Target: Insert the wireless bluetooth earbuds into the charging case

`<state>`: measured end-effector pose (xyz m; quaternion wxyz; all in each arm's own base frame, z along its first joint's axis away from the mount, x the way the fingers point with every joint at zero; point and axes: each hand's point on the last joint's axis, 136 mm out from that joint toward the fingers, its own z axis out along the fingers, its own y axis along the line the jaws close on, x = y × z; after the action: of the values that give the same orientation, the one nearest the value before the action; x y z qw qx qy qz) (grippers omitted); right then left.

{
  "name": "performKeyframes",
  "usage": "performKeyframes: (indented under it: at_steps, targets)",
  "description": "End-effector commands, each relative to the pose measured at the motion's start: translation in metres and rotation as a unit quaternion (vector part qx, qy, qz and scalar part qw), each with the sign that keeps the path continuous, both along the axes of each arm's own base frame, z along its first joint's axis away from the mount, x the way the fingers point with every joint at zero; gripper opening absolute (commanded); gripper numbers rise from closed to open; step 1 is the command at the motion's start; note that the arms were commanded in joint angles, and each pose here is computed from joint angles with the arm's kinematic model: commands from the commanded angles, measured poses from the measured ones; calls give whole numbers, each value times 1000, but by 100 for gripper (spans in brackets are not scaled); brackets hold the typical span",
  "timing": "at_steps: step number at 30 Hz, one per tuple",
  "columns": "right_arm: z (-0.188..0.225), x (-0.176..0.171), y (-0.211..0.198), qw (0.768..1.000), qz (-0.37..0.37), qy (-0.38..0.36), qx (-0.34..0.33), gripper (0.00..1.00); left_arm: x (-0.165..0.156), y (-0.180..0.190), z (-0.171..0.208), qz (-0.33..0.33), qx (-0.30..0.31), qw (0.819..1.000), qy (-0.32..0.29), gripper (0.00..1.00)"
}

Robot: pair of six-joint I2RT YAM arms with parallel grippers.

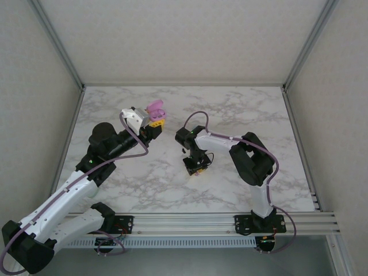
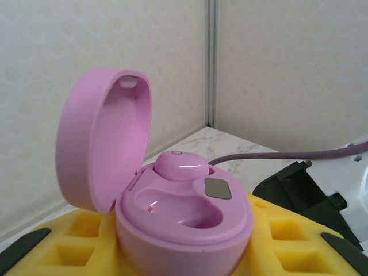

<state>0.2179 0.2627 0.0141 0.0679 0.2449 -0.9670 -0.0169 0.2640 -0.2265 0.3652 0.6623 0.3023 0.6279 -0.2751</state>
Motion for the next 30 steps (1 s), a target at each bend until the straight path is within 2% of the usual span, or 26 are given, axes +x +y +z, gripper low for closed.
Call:
performKeyframes:
  at_steps: [1,8,16,23,28,30]
  targets:
    - [-11,-3,-7,1000,-8,10,-15,30,-7,-4,21,-17,-17,1000,-17,33]
    - [-10,-1,-6,1000,-5,6,-16,28,-7,-5,19,-19,-17,1000,-14,33]
    - [6,3,0,1000,-12,-5,11,20,-5,-4,17,-15,-17,1000,-12,33]
    - [53,12,7,992,-58,-28,108,18,-1,-4,12,-8,-11,1000,-9,33]
    - [108,22,10,971,-95,-53,214,18,3,-7,9,-9,-8,1000,-5,33]
    - [139,27,12,956,-107,-66,267,18,5,-9,6,-11,-5,1000,-2,33]
